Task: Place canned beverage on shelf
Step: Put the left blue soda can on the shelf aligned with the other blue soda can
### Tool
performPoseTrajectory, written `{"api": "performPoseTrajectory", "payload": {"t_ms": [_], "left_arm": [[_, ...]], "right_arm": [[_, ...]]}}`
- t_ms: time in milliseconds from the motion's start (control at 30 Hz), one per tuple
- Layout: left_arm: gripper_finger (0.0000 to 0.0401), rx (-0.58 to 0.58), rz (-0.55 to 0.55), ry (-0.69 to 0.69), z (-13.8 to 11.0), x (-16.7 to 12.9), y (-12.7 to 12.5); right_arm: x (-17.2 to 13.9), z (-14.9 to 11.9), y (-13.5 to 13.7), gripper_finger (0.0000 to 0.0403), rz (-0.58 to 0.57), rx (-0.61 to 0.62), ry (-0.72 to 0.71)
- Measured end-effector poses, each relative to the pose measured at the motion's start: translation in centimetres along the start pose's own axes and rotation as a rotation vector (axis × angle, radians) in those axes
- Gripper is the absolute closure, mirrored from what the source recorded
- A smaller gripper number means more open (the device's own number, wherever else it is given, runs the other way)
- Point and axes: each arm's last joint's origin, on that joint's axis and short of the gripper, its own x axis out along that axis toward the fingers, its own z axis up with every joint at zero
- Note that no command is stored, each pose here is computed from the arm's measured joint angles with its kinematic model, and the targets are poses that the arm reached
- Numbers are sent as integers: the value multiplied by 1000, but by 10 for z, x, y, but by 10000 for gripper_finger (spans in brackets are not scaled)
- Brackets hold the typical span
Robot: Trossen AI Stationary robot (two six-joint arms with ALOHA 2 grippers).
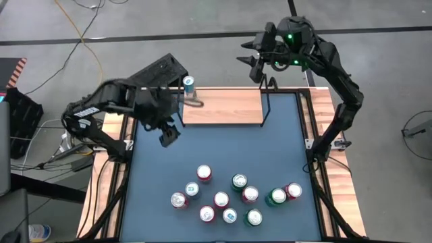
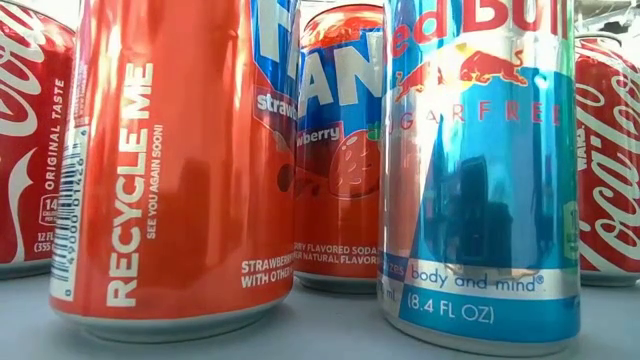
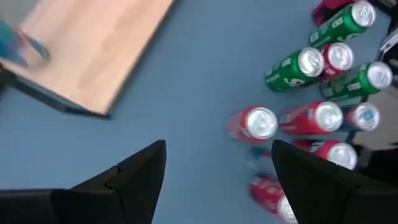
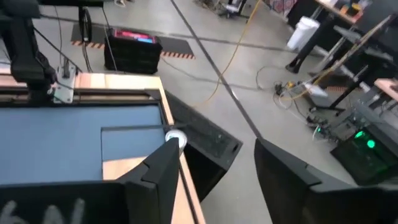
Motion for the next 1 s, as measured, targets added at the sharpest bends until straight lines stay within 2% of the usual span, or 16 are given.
{"api": "performPoseTrajectory", "payload": {"t_ms": [100,233,400,533,867,1000], "left_arm": [[124,-62,26,10,-7,4,-13],[124,-145,127,27,-18,13,-27],[124,-232,82,-4,-32,31,-63],[124,-264,128,20,-45,58,-93],[124,-296,144,154,-63,130,-140],[124,-239,145,223,-69,149,-148]], "right_arm": [[0,-4,2,190,8,1,43],[0,-7,4,186,-15,-1,97],[0,-9,5,186,-50,38,122],[-2,-9,7,186,-48,59,136],[-9,-10,3,186,-53,48,136],[-18,-10,0,186,-67,51,126]]}}
